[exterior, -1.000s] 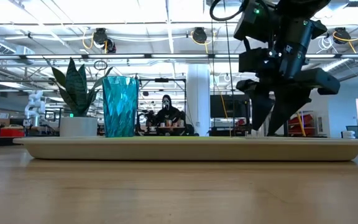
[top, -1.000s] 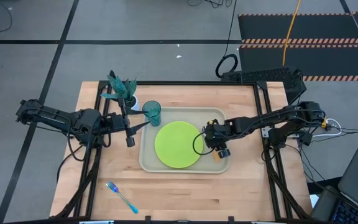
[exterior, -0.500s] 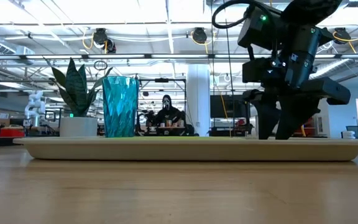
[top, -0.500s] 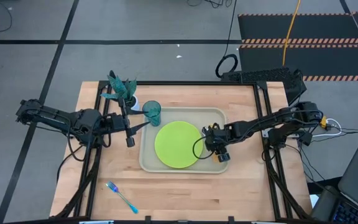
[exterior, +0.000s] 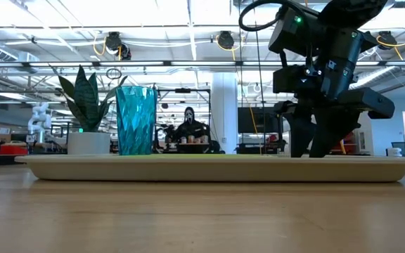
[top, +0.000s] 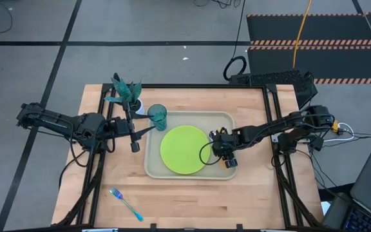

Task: Pick and place plate/cup/fork/spoon on tray
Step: Put the orange spoon to the right side of the green plate on the food tray

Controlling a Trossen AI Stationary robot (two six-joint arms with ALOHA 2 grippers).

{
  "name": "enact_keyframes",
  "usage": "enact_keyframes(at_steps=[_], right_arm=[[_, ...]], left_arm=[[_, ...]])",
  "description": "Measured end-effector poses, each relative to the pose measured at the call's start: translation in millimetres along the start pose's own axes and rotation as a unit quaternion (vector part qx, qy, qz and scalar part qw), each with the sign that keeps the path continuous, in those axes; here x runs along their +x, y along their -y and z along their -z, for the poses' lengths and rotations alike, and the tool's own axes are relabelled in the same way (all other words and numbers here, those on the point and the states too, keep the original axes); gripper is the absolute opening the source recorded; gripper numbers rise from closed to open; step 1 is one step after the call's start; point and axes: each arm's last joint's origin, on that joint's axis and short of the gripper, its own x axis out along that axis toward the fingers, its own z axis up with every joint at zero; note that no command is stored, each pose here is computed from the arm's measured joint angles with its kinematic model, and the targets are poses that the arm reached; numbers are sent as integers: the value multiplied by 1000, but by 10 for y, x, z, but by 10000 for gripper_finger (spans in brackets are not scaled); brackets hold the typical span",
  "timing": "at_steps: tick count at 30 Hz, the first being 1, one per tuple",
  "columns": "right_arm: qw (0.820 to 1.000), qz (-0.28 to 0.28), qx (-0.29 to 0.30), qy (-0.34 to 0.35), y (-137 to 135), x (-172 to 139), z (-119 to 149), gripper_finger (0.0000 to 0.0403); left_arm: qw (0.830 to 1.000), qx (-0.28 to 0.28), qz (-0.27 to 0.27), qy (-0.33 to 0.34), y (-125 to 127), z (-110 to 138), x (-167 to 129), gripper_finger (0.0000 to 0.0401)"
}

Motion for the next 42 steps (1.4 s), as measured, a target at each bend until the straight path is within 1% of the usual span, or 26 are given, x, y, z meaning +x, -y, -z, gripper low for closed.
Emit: enact_keyframes(at_steps=[3, 10, 15, 24, 27, 31, 36, 39, 42], right_arm=[[1000, 0, 9, 0, 0, 0, 1, 173], [995, 14, 96, -6, 9, 3, 12, 173], [993, 22, 118, -7, -36, 2, 6, 173], [982, 51, 180, -5, -105, -2, 0, 173], [974, 70, 217, -2, -111, -2, 1, 173], [956, 73, 284, 1, -106, -1, 6, 173], [936, 73, 345, 0, -109, -1, 18, 173], [935, 70, 346, 0, -127, -1, 15, 173], [949, 68, 308, -2, -139, -8, 12, 173]], left_arm=[[1000, 0, 0, 0, 0, 0, 0, 172], [1000, 0, 0, 0, 0, 0, 0, 172], [1000, 0, 0, 0, 0, 0, 0, 172], [1000, -3, 0, 0, 0, 0, 0, 172], [1000, -3, 0, 0, 0, 0, 0, 172], [1000, -3, 0, 0, 0, 0, 0, 172], [1000, -3, 0, 0, 0, 0, 0, 172], [1000, -4, 0, 0, 0, -1, 0, 172], [1000, -5, 0, 0, 0, -1, 0, 172]])
